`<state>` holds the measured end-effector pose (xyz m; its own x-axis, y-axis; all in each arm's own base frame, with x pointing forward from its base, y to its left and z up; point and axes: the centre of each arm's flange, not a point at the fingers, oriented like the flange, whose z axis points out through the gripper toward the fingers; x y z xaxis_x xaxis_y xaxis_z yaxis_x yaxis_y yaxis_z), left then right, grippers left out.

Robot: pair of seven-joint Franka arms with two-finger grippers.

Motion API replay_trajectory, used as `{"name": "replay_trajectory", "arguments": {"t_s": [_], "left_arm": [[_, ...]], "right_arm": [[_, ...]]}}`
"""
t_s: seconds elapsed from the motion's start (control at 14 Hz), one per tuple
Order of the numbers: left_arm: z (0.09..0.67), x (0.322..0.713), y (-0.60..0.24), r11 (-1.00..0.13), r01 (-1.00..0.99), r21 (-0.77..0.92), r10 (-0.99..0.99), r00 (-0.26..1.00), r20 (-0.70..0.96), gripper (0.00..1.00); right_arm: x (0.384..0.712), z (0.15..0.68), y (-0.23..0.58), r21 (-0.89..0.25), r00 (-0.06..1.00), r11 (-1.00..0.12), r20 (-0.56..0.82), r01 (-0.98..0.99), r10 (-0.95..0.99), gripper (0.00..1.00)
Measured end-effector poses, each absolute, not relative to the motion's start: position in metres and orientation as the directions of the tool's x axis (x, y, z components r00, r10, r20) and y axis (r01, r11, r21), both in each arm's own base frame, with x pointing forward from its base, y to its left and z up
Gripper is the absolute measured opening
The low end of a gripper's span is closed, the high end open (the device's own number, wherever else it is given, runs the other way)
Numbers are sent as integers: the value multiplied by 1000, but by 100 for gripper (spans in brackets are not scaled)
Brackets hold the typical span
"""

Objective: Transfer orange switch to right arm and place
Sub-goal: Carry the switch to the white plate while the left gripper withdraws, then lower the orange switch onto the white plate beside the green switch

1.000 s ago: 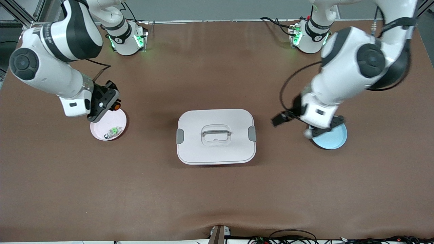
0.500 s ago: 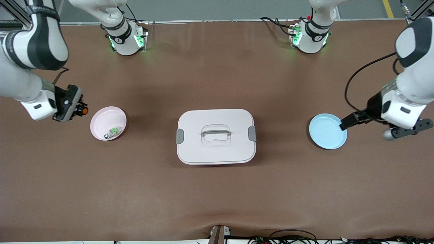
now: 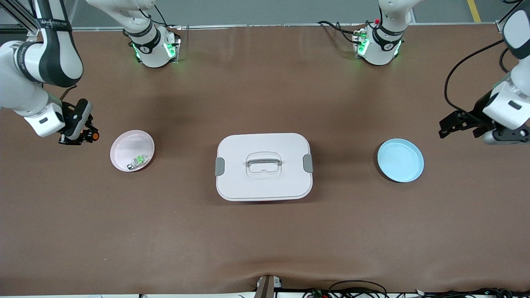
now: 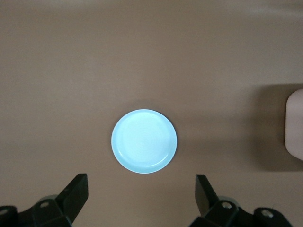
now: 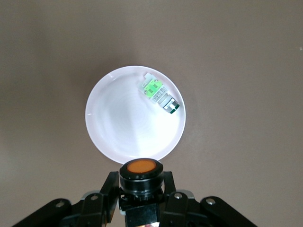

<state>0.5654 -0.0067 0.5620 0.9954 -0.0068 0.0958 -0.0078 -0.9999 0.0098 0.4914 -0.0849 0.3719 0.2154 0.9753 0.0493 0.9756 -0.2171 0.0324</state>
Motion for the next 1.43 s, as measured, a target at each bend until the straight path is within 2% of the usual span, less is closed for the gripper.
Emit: {"name": "replay_trajectory", "arguments": {"t_s": [0.29, 0.57, 0.86, 1.43], "left_arm": [[585, 550, 3, -1000, 10, 16, 11, 996, 93, 100], [600, 551, 11, -995, 79, 52, 85, 989, 120, 100], [597, 549, 19, -992, 109, 59, 114, 989, 93, 100], [584, 549, 30, -989, 122, 78, 125, 992, 31, 100]], "right_arm": [[466, 346, -78, 125, 203, -207, 41, 970, 978, 43], [446, 316, -73, 190, 193, -196, 31, 962, 981, 43], [441, 303, -62, 215, 163, -163, 20, 963, 986, 43], [437, 238, -39, 232, 110, -109, 6, 967, 994, 43]]}}
